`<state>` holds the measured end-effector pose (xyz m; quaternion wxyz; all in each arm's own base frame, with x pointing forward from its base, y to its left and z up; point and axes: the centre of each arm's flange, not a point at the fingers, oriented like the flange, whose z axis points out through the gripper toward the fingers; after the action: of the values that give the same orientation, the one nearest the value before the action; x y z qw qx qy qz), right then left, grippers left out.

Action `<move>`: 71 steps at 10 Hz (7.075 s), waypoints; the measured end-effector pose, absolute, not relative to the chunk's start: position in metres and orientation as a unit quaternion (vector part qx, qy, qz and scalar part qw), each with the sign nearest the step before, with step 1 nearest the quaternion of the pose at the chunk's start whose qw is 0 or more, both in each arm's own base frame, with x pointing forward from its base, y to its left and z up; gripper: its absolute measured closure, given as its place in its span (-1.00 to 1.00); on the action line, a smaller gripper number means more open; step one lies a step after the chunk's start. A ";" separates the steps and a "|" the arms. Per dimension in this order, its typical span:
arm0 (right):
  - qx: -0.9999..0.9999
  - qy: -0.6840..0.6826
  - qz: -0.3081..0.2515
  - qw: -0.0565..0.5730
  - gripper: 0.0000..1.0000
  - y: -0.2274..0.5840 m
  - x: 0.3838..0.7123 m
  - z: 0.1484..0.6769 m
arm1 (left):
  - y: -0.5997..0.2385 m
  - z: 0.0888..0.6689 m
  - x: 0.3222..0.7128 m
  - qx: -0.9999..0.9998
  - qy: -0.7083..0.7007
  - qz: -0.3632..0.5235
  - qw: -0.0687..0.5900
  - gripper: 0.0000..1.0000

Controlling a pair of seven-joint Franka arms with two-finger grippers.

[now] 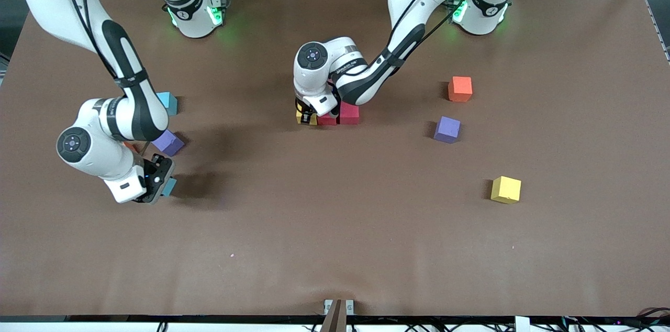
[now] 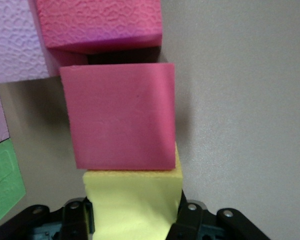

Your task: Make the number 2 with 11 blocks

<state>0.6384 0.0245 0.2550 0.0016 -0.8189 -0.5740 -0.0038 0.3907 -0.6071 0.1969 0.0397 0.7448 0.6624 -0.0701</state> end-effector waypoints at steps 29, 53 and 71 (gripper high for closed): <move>-0.985 -0.170 -0.007 0.041 -0.10 0.333 0.548 0.281 | -0.396 0.389 0.531 0.970 0.234 0.005 -0.067 -1.00; -1.000 0.009 0.026 0.007 -0.10 0.425 0.494 0.213 | -0.202 0.199 0.503 0.983 -0.087 -0.155 -0.046 -1.00; -1.000 0.003 0.025 -0.001 -0.10 0.426 0.490 0.198 | -0.209 0.224 0.536 0.986 0.027 -0.166 0.000 -0.13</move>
<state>0.4904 0.4260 0.1975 -0.0010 -0.9997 0.0030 0.0254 0.5362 -0.2092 0.2237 0.0003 0.9857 0.0272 -0.1662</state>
